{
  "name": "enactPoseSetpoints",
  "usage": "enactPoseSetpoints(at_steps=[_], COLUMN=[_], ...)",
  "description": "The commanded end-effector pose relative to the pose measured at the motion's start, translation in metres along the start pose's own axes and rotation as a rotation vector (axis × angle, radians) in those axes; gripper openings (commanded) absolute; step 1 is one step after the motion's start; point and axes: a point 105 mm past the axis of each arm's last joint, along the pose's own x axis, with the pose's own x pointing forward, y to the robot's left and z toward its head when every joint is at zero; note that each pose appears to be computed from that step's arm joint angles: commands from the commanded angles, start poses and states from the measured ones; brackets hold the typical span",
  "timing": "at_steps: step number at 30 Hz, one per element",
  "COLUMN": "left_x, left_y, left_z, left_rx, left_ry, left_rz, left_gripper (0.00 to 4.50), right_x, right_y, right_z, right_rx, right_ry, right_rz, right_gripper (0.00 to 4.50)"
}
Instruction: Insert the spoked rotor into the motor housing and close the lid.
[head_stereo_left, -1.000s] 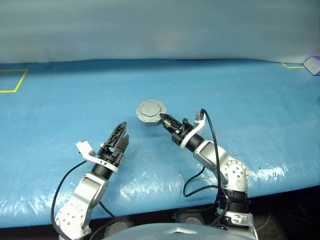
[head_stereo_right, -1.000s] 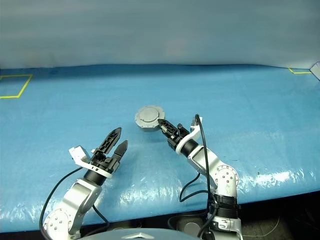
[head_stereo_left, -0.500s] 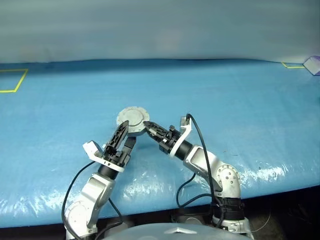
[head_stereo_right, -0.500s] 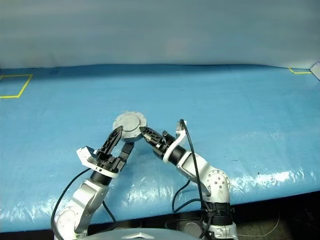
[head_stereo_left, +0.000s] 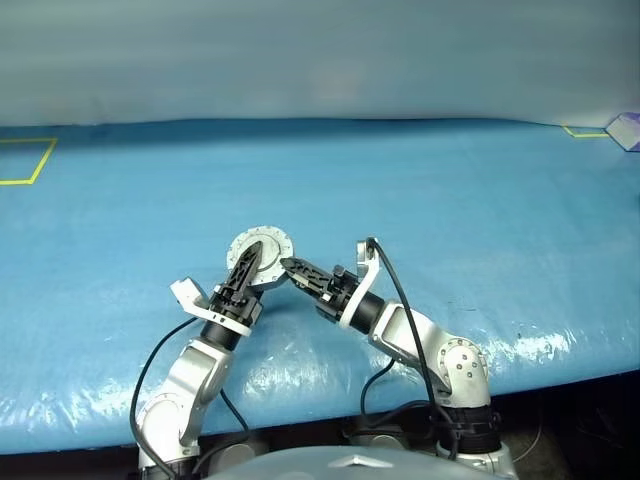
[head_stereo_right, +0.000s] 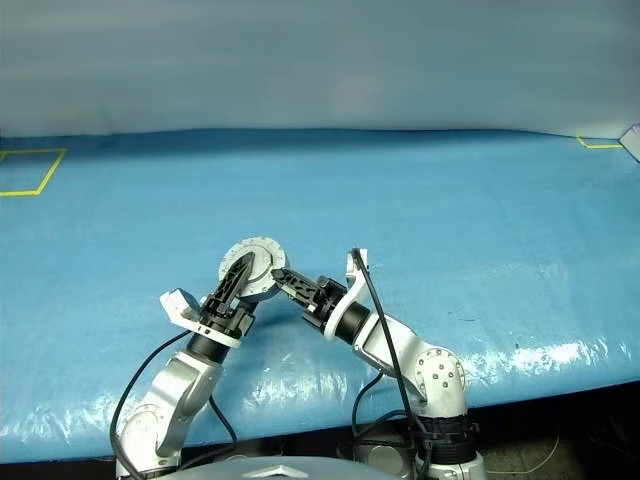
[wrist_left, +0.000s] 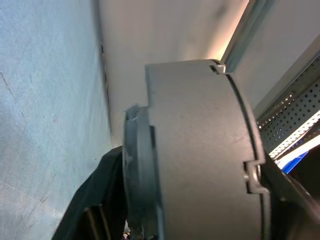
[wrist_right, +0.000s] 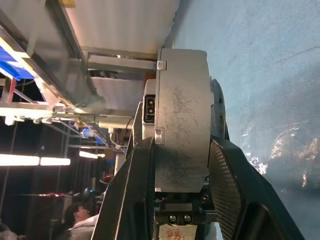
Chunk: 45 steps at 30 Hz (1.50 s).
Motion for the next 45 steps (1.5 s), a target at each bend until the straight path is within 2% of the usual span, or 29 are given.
enactPoseSetpoints(at_steps=[1,4,7,8,9,10,11,15,16,20,22,28,32,37,41,43,45], left_x=[0.004,0.004,0.004,0.007,0.009,0.012,0.015,0.032,0.038,0.071,0.087,0.131,0.147,0.143,0.118,0.102,0.08], left_y=[-0.01,-0.011,-0.01,-0.008,-0.007,-0.005,-0.002,0.002,0.002,0.001,0.0,0.01,0.017,0.028,0.042,0.045,0.048], left_z=[-0.006,-0.006,-0.004,0.003,0.011,0.02,0.029,0.059,0.066,0.094,0.102,0.114,0.117,0.119,0.126,0.125,0.118], left_rx=[-0.027,-0.024,-0.001,0.03,0.06,0.097,0.127,0.227,0.245,0.32,0.341,0.385,0.396,0.405,0.408,0.405,0.406], left_ry=[0.005,0.001,-0.011,-0.033,-0.057,-0.082,-0.104,-0.151,-0.157,-0.169,-0.162,-0.136,-0.132,-0.115,-0.135,-0.133,-0.102], left_rz=[-0.057,-0.054,-0.035,-0.006,0.014,0.04,0.07,0.133,0.143,0.178,0.178,0.238,0.274,0.322,0.399,0.423,0.449], left_gripper=[2.43,2.43,2.43,2.43,2.43,2.43,2.43,2.43,2.43,2.43,2.43,2.43,2.43,2.43,2.43,3.15,3.67], right_x=[0.0,-0.001,-0.006,-0.011,-0.016,-0.021,-0.026,-0.04,-0.044,-0.057,-0.061,-0.065,-0.064,-0.065,-0.065,-0.064,-0.063], right_y=[0.025,0.022,0.013,0.005,-0.004,-0.013,-0.023,-0.039,-0.042,-0.05,-0.052,-0.059,-0.06,-0.061,-0.063,-0.064,-0.065], right_z=[0.003,0.007,0.012,0.015,0.016,0.016,0.017,0.029,0.031,0.037,0.034,0.027,0.025,0.023,0.02,0.018,0.017], right_rx=[-0.025,-0.063,-0.132,-0.243,-0.354,-0.46,-0.566,-0.775,-0.854,-1.138,-1.216,-1.268,-1.269,-1.23,-1.213,-1.204,-1.205], right_ry=[-0.022,-0.043,-0.073,-0.076,-0.065,-0.048,-0.031,-0.086,-0.09,-0.128,-0.13,-0.149,-0.16,-0.171,-0.165,-0.156,-0.148], right_rz=[0.122,0.117,0.094,0.042,-0.012,-0.067,-0.119,-0.204,-0.228,-0.301,-0.3,-0.309,-0.313,-0.326,-0.327,-0.327,-0.324], right_gripper=[1.17,1.17,2.17,2.17,2.63,2.68,3.04,4.29,4.49,4.5,4.5,4.5,4.5,4.5,4.5,4.5,4.5])
